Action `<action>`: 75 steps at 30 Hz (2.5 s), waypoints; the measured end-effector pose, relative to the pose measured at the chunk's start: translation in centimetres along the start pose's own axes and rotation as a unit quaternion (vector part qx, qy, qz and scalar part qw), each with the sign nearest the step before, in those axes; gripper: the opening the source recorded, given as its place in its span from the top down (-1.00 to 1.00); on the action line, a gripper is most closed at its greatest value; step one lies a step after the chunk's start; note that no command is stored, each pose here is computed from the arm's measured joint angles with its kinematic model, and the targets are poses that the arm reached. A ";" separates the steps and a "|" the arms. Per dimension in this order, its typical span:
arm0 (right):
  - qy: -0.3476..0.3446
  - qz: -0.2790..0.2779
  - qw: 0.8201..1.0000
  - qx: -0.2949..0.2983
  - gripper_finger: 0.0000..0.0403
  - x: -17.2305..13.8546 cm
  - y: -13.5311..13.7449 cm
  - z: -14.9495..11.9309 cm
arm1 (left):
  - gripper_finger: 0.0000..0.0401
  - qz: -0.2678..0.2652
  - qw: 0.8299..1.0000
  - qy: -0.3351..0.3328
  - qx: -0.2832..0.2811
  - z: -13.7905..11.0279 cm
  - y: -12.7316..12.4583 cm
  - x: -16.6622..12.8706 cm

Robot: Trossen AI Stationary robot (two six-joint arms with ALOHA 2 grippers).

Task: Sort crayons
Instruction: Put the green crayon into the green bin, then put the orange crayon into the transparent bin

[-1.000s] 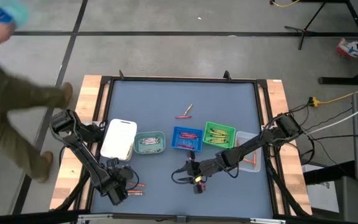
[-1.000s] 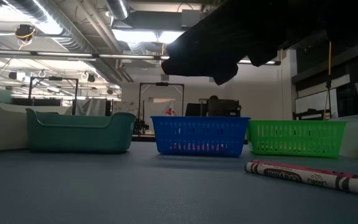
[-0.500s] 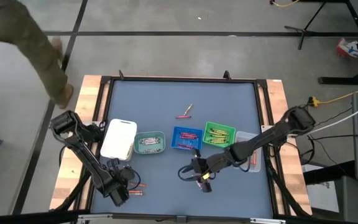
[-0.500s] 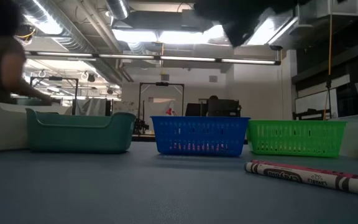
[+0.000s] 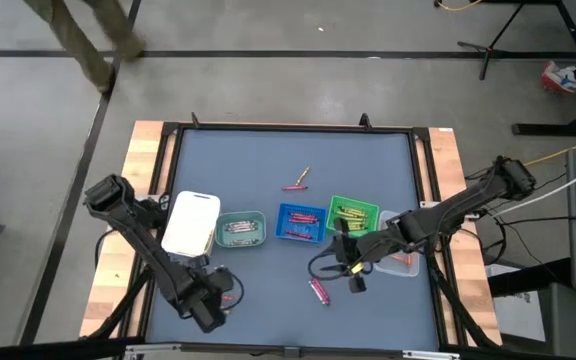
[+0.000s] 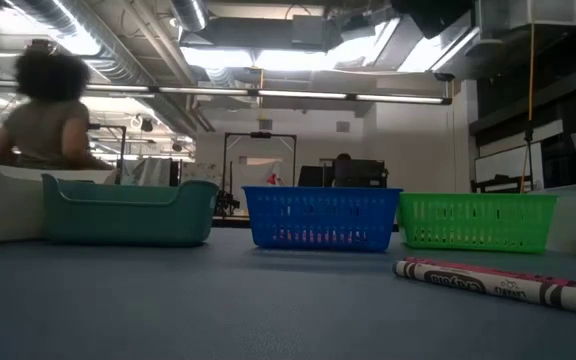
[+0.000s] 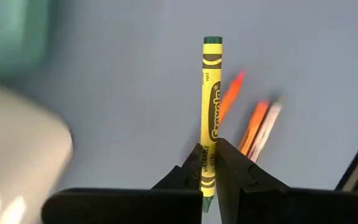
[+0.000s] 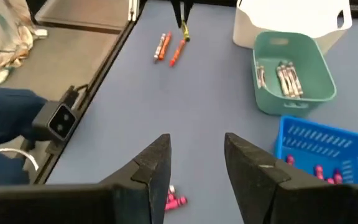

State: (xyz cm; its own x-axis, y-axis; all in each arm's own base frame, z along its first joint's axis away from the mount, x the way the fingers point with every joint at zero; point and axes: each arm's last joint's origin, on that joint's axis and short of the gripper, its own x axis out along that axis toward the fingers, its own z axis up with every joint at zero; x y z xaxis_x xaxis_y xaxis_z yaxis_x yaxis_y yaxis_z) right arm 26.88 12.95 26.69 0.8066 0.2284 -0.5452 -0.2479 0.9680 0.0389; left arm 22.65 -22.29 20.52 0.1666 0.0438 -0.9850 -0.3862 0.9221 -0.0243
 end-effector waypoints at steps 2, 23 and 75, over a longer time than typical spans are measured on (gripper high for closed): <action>0.012 -0.002 1.000 -0.002 0.26 -0.4 -0.1 -0.2 | 0.98 -0.004 0.999 -0.040 0.006 1.4 -0.2 -0.8; 0.097 -0.082 0.992 -0.026 0.26 -9.3 -2.2 -1.8 | 0.98 -0.026 0.852 -0.522 0.004 19.0 0.3 -0.7; 0.035 -0.190 0.981 -0.023 0.26 -11.1 -3.0 -1.2 | 0.50 -0.049 0.815 -0.577 0.021 28.4 8.5 7.0</action>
State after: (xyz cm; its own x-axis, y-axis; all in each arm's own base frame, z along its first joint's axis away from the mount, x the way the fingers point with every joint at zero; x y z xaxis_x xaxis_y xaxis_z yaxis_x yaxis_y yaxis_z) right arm 18.03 7.40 31.66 0.8067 -0.1565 -0.5699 0.0371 0.9758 -0.2155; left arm 46.34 -3.20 18.27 0.9466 0.2783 -0.1626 -0.2916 0.9544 -0.0642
